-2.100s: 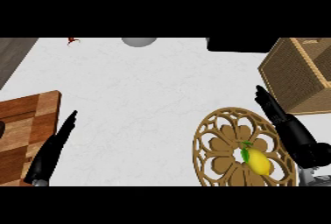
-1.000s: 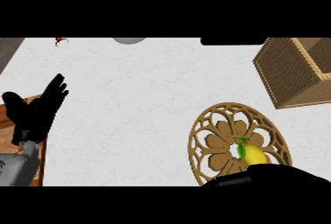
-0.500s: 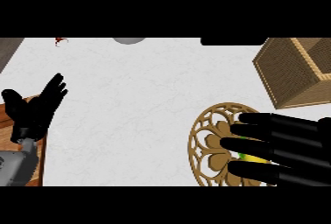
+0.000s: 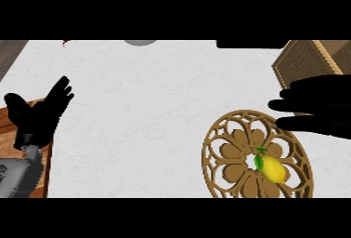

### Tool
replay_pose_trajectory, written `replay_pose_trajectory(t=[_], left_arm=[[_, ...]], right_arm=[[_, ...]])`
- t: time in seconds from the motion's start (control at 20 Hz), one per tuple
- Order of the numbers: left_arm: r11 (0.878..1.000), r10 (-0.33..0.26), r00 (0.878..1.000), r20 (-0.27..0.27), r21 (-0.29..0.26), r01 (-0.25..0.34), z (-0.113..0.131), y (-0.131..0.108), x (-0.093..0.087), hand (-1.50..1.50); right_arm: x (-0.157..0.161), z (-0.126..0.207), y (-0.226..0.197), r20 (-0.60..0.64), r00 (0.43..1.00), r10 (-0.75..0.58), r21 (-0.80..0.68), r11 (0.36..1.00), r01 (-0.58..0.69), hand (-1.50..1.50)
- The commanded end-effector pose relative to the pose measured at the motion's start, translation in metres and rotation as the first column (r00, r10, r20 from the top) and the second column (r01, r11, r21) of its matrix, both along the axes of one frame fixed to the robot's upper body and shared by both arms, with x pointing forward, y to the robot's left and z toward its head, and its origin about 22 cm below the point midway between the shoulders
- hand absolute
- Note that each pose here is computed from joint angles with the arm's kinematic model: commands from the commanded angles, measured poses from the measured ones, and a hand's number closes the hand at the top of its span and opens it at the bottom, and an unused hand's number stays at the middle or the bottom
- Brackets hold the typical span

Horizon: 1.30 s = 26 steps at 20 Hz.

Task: Pick the lemon from the placemat and place it in the basket

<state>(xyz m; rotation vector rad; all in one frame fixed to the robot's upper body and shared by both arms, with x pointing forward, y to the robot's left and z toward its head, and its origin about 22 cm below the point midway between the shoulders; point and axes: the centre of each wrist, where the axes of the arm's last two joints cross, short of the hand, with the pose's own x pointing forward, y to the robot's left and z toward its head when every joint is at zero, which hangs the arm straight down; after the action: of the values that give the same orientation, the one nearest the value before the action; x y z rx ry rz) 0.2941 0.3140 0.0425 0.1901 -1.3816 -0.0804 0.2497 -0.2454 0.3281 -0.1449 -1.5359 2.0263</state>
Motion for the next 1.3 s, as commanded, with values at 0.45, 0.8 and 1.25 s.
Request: replay_pose_trajectory(t=[0.45, 0.8, 1.25], left_arm=[[1.0, 0.002, 1.0, -0.006, -0.017, -0.002, -0.008, -0.008, -0.004, 0.0], [1.0, 0.002, 1.0, 0.009, -0.008, -0.001, 0.002, 0.015, 0.001, 0.0], [1.0, -0.005, 1.0, 0.017, -0.012, 0.006, -0.008, 0.007, 0.0, 0.0]], right_arm=[[0.031, -0.017, -0.067, -0.202, 0.979, 0.031, 0.175, 0.985, 0.005, -1.5], [0.029, -0.076, -0.053, -0.222, 0.973, 0.061, 0.212, 0.977, -0.013, -1.5], [0.032, -0.161, -0.053, -0.23, 0.971, 0.061, 0.303, 0.953, 0.012, -1.5]])
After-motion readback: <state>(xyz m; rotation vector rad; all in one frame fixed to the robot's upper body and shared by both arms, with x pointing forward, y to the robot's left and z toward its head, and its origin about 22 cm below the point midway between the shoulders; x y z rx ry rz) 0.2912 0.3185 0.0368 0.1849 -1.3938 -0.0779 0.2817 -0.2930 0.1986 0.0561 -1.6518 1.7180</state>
